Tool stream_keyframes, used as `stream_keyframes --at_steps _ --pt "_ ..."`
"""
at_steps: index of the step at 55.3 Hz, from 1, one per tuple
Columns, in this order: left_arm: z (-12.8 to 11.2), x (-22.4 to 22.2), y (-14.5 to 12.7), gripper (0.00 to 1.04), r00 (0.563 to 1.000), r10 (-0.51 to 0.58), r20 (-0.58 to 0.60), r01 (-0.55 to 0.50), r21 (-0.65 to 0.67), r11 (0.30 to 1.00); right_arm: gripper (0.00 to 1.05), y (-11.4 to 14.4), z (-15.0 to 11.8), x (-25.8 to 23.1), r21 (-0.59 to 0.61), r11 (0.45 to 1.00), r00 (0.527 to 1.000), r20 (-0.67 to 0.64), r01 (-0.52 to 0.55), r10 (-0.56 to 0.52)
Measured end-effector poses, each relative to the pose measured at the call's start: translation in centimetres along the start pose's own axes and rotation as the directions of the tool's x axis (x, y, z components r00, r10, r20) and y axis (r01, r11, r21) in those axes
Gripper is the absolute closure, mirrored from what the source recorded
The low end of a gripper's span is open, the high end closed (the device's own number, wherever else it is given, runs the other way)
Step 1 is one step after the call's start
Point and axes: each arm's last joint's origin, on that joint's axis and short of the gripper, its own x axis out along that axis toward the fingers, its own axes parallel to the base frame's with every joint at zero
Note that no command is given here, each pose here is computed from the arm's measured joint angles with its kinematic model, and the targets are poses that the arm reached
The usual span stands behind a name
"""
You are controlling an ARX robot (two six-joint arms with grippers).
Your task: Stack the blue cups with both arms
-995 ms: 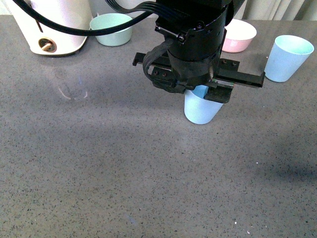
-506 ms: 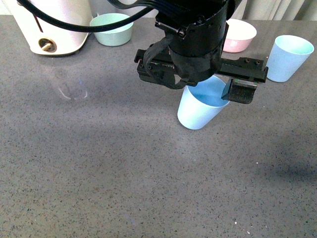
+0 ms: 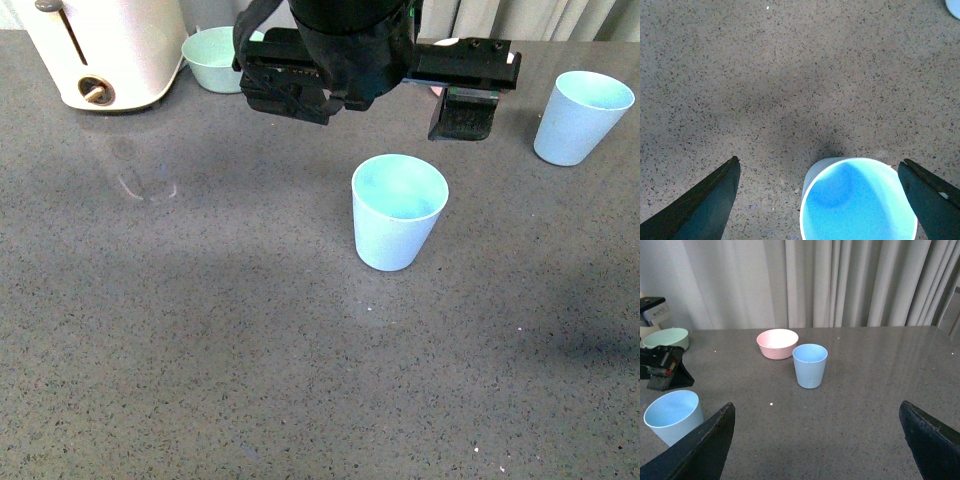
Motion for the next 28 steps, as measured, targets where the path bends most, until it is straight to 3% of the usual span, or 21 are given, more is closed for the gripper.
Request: stream_keyframes --at_steps 15,28 --pt "0.0 -3.5 1.0 0.09 0.995 -0.019 0.099 0.021 -0.024 0.999 0.09 0.0 0.0 0.0 0.000 1.000 1.000 0.000 0.000 0.000" --pt "0.2 -8.6 3.0 0.09 0.953 -0.058 0.299 0.087 -0.088 0.992 0.09 0.0 0.0 0.0 0.000 1.000 1.000 0.000 0.000 0.000"
